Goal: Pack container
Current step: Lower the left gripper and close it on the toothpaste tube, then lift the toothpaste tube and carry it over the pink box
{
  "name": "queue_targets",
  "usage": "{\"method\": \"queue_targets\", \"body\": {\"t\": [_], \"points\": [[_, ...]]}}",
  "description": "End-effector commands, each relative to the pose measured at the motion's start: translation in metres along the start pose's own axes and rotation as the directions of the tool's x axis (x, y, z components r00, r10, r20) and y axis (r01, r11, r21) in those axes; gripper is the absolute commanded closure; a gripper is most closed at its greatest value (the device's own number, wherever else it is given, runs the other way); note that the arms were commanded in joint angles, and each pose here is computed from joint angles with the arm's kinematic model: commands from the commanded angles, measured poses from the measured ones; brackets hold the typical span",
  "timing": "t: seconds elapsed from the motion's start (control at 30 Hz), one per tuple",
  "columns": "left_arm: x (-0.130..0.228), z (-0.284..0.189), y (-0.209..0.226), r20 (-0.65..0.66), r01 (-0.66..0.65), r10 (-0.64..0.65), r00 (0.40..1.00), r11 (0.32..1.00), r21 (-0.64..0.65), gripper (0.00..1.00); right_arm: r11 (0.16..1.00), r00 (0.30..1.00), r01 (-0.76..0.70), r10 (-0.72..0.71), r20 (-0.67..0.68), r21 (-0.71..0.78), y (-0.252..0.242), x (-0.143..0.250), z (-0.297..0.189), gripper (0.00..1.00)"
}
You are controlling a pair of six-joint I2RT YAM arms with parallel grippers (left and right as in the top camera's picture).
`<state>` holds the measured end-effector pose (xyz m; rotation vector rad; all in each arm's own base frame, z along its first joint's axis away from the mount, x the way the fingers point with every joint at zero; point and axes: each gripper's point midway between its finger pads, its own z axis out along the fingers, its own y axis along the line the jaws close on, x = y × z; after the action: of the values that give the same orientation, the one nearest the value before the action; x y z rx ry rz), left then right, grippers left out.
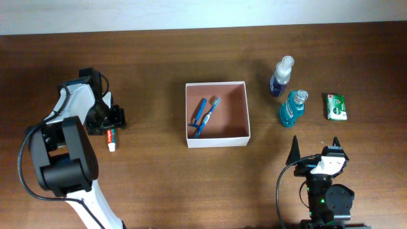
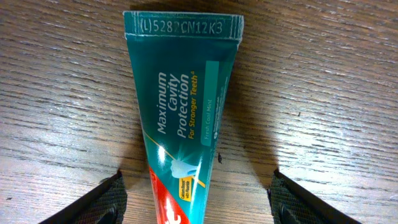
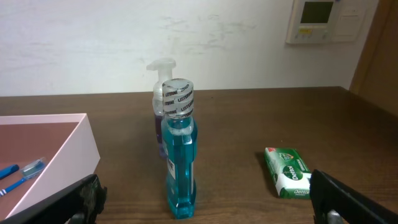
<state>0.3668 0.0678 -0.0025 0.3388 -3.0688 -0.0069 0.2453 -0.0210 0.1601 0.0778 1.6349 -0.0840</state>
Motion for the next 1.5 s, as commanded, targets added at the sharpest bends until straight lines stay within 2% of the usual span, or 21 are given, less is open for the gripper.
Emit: {"method": "queue_targets", "body": {"t": [0.0, 0.27, 0.4, 0.67, 0.8, 0.83, 0.97, 1.13, 1.37, 1.47], "points": [[0.011, 0.015, 0.000, -0.047, -0.001, 0.002, 0.999, 1.000, 0.018, 0.27, 1.000, 1.000, -0.003, 0.004, -0.009, 0.009, -0.001, 0.003, 0.000, 0.02], [0.014, 0.017, 0.000, -0.057, 0.000, 0.001, 0.998, 1.000, 0.018, 0.50, 1.000, 1.000, -0.003, 0.004, -0.009, 0.009, -0.001, 0.003, 0.000, 0.02], [0.024, 0.023, 0.000, -0.085, 0.000, 0.001, 0.996, 1.000, 0.017, 0.69, 1.000, 1.000, -0.003, 0.004, -0.009, 0.009, -0.001, 0.003, 0.000, 0.02], [0.024, 0.025, 0.000, -0.085, 0.000, 0.001, 0.996, 1.000, 0.017, 0.85, 1.000, 1.000, -0.003, 0.004, -0.009, 0.009, -0.001, 0.003, 0.000, 0.02], [0.024, 0.025, 0.000, -0.084, 0.000, 0.002, 0.996, 1.000, 0.017, 0.87, 1.000, 1.000, -0.003, 0.004, -0.009, 0.009, -0.001, 0.003, 0.000, 0.02], [0.023, 0.024, 0.000, -0.082, -0.001, 0.002, 0.997, 1.000, 0.018, 0.91, 1.000, 1.000, -0.003, 0.004, -0.009, 0.009, -0.001, 0.003, 0.000, 0.02], [0.010, 0.013, -0.014, -0.048, 0.003, 0.002, 0.999, 0.995, 0.097, 0.94, 1.000, 1.000, -0.003, 0.004, -0.009, 0.009, -0.001, 0.003, 0.000, 0.02], [-0.018, -0.044, -0.049, 0.005, -0.007, 0.006, 1.000, 0.956, 0.294, 0.99, 1.000, 1.000, -0.003, 0.004, -0.009, 0.009, -0.001, 0.003, 0.000, 0.02], [-0.019, -0.130, -0.081, 0.030, -0.085, 0.080, 0.996, 0.950, 0.301, 0.99, 1.000, 1.000, -0.003, 0.004, -0.009, 0.009, -0.001, 0.003, 0.000, 0.02], [-0.013, -0.174, -0.114, 0.089, -0.180, 0.161, 0.983, 0.936, 0.301, 0.99, 1.000, 1.000, -0.003, 0.004, -0.009, 0.009, -0.001, 0.003, 0.000, 0.02]]}}
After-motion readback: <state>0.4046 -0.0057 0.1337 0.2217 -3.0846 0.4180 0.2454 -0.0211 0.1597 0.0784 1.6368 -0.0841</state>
